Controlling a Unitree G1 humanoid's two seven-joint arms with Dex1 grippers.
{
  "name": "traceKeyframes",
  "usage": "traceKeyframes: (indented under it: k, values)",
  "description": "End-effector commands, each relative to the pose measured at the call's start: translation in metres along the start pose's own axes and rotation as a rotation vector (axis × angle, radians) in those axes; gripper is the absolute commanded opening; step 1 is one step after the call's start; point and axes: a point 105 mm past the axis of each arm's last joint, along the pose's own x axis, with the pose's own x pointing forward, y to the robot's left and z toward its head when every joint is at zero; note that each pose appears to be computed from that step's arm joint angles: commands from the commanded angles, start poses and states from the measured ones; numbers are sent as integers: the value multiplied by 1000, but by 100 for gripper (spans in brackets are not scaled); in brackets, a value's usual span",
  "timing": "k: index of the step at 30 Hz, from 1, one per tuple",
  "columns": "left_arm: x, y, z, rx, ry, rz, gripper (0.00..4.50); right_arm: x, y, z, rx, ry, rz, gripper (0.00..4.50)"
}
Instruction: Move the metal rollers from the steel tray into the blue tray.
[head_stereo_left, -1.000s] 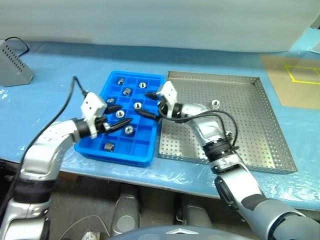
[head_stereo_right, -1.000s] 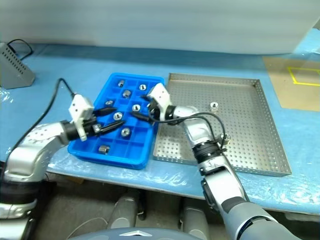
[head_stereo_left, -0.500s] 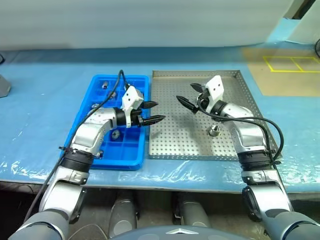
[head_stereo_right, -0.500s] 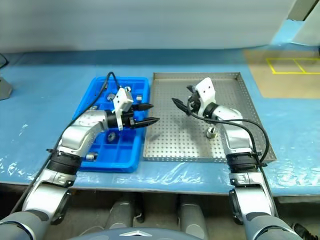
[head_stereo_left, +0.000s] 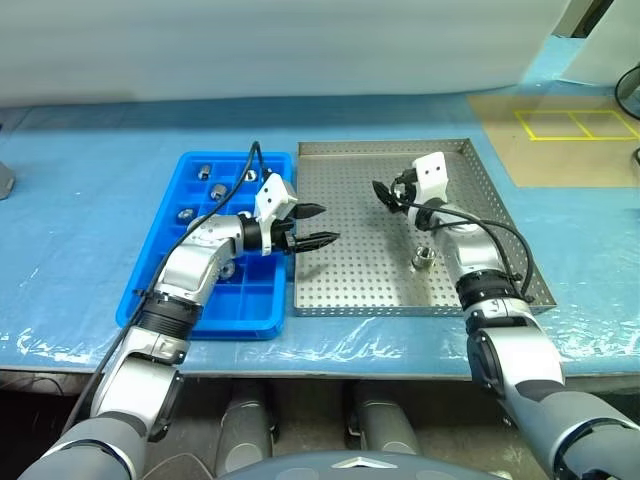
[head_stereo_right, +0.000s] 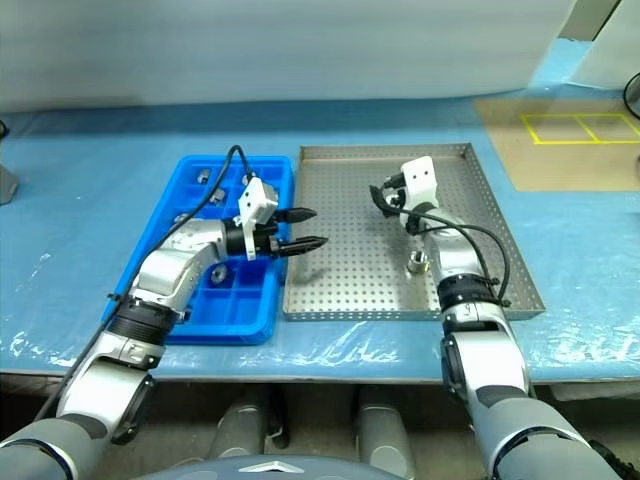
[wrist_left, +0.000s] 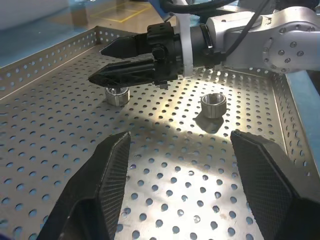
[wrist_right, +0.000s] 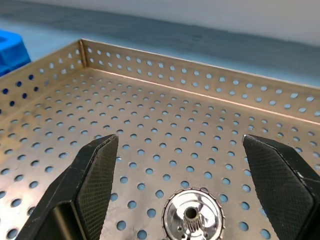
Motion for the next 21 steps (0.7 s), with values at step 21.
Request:
traceKeyframes:
  k: [21]
  values:
    - [-11, -5, 5, 32, 3, 57, 340, 1, -13, -27, 8, 108, -95, 291]
